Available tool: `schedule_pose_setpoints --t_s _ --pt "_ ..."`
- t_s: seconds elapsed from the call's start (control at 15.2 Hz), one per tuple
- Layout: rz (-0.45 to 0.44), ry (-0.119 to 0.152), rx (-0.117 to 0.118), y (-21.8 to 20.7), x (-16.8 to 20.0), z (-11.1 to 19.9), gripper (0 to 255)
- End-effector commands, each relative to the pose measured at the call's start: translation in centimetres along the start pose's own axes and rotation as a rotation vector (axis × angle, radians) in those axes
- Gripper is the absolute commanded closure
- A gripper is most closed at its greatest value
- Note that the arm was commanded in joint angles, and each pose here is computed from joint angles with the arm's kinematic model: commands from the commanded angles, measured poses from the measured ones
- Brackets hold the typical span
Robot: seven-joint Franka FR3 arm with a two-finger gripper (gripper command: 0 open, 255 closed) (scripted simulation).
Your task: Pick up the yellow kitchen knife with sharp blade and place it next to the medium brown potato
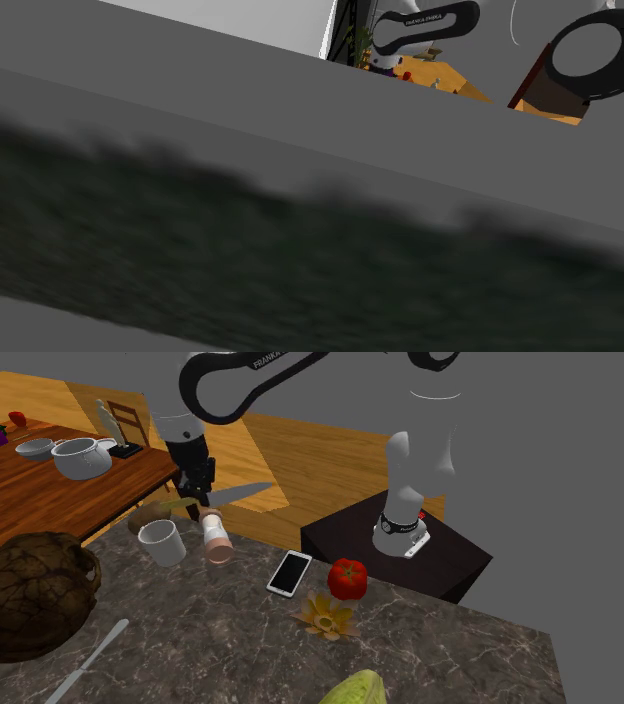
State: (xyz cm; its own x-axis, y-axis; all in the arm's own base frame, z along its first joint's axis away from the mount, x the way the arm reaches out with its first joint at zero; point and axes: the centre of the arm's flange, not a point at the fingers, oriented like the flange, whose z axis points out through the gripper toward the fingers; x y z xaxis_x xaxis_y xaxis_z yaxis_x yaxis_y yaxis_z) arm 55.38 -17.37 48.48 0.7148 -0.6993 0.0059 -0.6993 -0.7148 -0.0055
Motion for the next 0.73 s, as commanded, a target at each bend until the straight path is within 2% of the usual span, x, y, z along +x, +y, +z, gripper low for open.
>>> schedule_pose_setpoints --t_s 0.0,0.26,0.66 --pt "-0.002 0.0 0.0 2.2 1.6 0.1 255" --pt "-0.002 0.0 0.0 6.9 4.7 0.1 255" --pt "-0.002 0.0 0.0 6.9 4.7 3.2 255"
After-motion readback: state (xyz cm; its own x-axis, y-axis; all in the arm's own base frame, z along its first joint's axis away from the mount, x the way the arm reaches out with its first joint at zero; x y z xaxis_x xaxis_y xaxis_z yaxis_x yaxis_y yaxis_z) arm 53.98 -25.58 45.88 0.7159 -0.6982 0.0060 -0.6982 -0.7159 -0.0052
